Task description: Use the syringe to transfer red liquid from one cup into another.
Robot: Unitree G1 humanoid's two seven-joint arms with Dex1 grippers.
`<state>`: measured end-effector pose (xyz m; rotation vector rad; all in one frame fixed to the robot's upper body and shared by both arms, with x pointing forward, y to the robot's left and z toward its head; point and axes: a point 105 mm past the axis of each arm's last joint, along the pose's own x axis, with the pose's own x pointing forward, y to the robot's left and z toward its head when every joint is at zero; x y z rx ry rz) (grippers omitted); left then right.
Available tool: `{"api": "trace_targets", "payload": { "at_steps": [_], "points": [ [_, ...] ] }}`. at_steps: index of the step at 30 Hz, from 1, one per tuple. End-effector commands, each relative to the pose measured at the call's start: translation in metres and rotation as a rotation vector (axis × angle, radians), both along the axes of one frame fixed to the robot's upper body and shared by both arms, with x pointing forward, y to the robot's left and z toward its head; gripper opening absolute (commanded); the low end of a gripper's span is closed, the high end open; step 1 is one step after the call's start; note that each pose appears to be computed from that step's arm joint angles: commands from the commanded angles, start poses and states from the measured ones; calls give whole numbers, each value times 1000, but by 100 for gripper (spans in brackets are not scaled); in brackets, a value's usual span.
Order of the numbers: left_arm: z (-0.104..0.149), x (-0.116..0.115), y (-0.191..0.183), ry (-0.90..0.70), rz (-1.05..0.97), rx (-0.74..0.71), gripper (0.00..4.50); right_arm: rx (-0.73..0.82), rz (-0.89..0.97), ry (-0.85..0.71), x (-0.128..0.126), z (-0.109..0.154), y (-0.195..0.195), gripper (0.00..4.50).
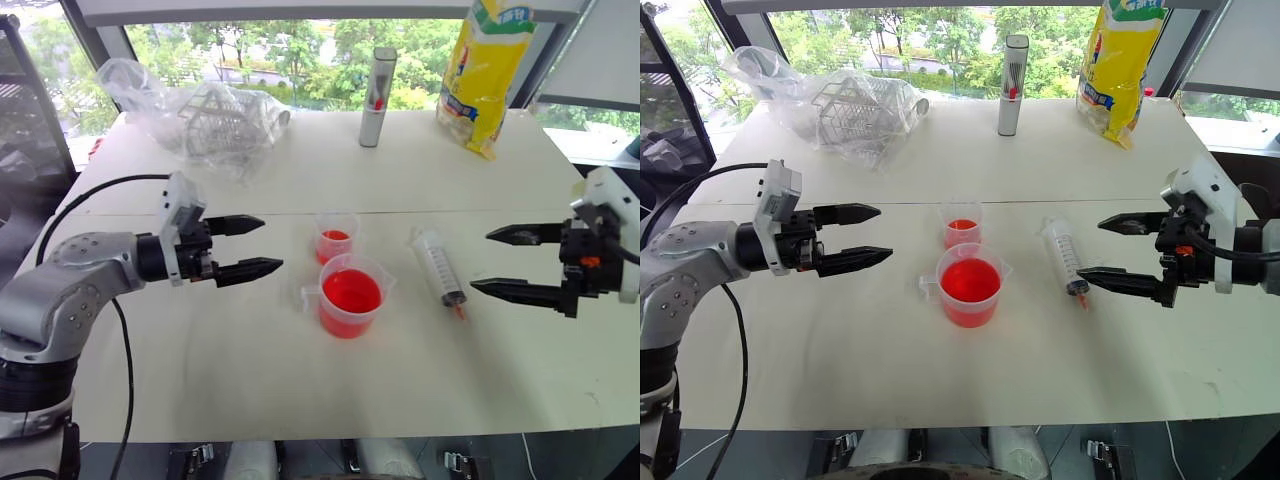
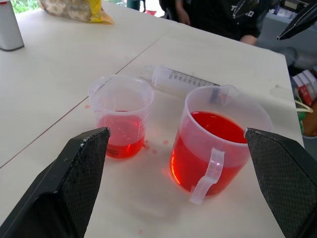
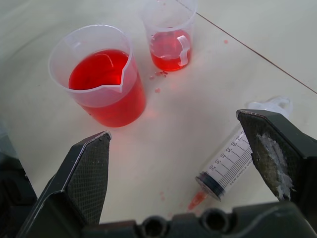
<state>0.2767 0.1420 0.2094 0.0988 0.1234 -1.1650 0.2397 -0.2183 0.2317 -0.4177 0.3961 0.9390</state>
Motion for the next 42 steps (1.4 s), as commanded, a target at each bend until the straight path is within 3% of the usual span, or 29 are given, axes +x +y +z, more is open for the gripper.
{"api": "trace_targets", "payload": {
  "at_steps": [1,17,24,28,34,42],
  "points": [
    [13,-1,2,-58,4,-3,450,-26,17,-17,-1,4,2,446],
    [14,-1,-2,-66,8,-2,450,-24,-5,2,6,2,3,446],
    [14,1,-4,-73,6,-9,450,-12,-117,25,28,5,0,446],
    [13,2,-6,-84,12,-15,450,-47,-216,151,42,-2,2,446],
    [13,1,-7,-92,20,-30,450,-87,-509,346,79,-19,-2,446],
    [10,-1,-9,-95,42,-39,450,-177,-666,558,113,-42,5,446]
  ]
}}
